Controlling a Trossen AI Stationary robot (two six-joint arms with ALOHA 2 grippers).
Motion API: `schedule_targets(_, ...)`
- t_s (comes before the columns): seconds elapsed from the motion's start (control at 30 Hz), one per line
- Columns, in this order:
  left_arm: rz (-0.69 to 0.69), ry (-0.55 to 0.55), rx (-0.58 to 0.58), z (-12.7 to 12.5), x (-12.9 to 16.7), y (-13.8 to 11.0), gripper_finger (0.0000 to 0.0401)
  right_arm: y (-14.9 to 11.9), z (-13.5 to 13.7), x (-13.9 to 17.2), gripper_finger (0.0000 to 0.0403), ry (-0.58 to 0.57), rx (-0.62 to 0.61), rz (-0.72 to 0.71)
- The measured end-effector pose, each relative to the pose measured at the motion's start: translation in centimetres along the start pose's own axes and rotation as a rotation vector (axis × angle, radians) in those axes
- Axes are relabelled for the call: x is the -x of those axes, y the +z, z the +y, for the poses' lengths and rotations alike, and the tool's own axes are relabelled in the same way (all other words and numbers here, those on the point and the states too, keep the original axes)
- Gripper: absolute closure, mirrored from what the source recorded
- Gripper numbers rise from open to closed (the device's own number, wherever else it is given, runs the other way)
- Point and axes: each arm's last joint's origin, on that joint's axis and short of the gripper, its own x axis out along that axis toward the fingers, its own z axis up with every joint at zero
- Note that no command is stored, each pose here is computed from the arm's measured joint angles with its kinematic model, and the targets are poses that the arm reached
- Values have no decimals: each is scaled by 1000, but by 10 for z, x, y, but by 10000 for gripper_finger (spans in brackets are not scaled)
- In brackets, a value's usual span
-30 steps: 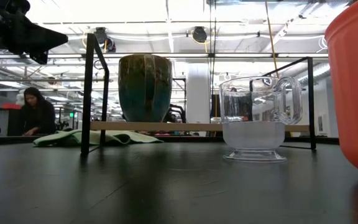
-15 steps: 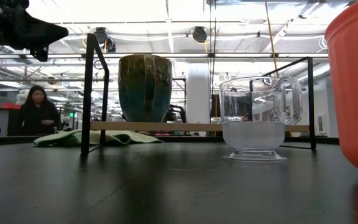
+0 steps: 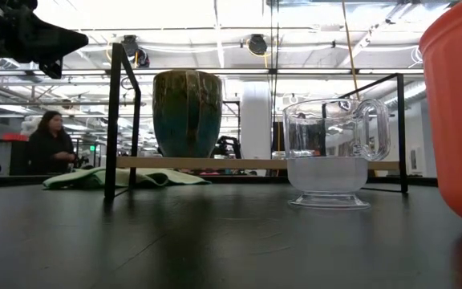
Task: Stack small to large cups/mugs on shelf
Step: Put the orange mug on the shelf
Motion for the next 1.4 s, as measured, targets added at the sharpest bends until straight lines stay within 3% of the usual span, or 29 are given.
schedule_targets(0.2,1,0,2,0,0,0,380,-7,-19,-2,403,-130,-110,134)
schedule_targets(0.37,2,0,3,0,0,0,380,-14,-29,-3,387,-160,-181,230)
schedule_targets(0.8,29,0,-12,0,0,-3,380,-17,-28,-2,273,-60,-333,333)
schedule_targets(1.4,29,0,-8,0,0,-3,380,-41,-28,-24,261,-7,-446,512)
